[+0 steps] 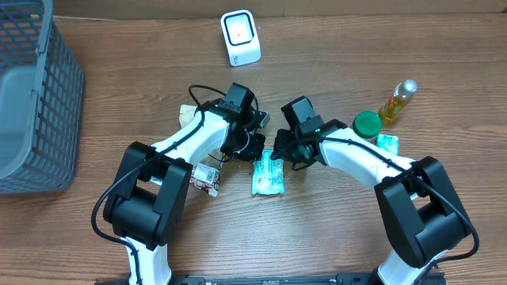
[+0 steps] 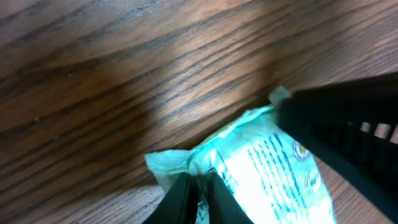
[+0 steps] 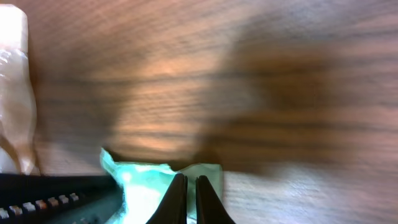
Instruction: Scan the item barcode
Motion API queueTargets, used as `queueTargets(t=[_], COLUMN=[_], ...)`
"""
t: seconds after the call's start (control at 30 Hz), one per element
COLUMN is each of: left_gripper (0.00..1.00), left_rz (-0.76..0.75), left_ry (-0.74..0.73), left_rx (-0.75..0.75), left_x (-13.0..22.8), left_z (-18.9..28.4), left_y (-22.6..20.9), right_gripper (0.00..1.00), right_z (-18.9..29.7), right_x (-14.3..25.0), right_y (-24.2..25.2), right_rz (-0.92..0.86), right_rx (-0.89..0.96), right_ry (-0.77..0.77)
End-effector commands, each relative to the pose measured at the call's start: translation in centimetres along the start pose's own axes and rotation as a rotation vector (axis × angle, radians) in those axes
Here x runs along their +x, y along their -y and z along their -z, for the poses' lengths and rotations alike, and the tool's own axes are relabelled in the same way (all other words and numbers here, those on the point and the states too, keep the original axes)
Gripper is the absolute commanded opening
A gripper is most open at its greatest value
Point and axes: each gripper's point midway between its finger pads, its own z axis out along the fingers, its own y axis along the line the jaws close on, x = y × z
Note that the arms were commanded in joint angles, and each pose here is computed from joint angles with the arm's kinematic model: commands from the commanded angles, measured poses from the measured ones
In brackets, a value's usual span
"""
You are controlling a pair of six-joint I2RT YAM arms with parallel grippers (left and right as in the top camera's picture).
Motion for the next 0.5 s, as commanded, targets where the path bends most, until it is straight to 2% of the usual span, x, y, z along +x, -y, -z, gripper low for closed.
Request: queueTargets(t=[0.0, 0.2, 0.47], left_gripper=[0.1, 0.13, 0.1], left_rz=[0.023, -0.004, -0.041], left_ry=[-0.062, 0.016, 0.113], left_rx=[-0.033, -0.015, 0.096], left_x=[2.0, -0.2, -2.6], left_z=[-1.3, 1.2, 4.6], left_y=[-0.9, 0.5, 3.9], right_gripper=[0.04, 0.04, 0.04], right_z=[4.4, 8.3, 7.5], right_x=[-2.5, 0.0, 5.1], right_y=[-1.9, -1.2, 0.5], right_rz=[0.043, 0.032, -0.001], right_rx=[-0.065, -0.053, -0.016], right_ry=[0.05, -0.04, -0.231])
